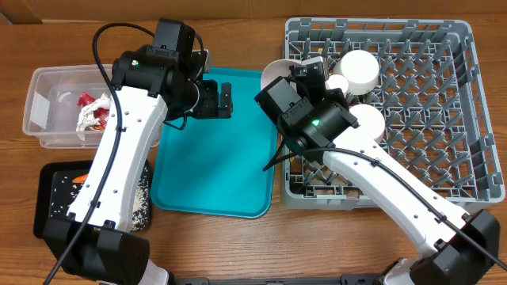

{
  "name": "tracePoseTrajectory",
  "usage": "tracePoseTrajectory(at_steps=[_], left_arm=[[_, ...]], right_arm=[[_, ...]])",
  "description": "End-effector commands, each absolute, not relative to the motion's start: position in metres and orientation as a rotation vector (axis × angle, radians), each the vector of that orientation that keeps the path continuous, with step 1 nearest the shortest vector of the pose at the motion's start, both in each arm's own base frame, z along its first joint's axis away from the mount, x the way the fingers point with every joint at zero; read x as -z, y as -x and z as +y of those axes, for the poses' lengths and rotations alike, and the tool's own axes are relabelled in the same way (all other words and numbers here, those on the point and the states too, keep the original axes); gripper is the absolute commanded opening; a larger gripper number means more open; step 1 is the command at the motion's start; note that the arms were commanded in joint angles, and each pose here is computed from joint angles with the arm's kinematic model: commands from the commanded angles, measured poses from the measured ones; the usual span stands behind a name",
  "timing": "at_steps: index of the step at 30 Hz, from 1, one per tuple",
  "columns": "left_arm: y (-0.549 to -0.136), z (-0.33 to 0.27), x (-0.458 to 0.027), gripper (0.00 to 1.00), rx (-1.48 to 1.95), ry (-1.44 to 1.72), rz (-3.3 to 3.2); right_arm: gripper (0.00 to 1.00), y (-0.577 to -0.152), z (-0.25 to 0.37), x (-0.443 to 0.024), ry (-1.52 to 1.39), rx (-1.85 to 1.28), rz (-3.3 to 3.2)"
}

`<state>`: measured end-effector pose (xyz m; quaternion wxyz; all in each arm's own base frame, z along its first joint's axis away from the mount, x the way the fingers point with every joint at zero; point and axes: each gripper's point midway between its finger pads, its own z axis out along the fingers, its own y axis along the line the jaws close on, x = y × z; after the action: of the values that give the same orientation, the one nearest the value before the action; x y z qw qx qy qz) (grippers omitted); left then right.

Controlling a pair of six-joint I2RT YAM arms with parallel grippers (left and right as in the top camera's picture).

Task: Sort waste into correct bins and load items into the dishwasher

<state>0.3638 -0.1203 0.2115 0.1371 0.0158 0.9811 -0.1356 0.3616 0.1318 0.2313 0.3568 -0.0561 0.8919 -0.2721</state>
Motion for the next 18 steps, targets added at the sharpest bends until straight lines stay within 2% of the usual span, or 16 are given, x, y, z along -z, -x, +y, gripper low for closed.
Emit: tracePoseTrajectory(at_steps=[1,9,18], left_arm=[[-0.364,-0.120,-0.206,1.00,0.382,-0.043,2.854],[-0.362,-0.120,-0.205,0.99,0.381,-0.042,2.860],[-0.362,-0.120,-0.205,1.00,0.381,-0.043,2.859]], right_arm=[[0.04,-0.364,0.136,-0.240,0.094,0.640,2.306],[0.04,-0.357,0.124,-0.244,0.004,0.646,2.332],[0.04,-0.348,0.093,-0.278,-0.328,0.496,2.401]])
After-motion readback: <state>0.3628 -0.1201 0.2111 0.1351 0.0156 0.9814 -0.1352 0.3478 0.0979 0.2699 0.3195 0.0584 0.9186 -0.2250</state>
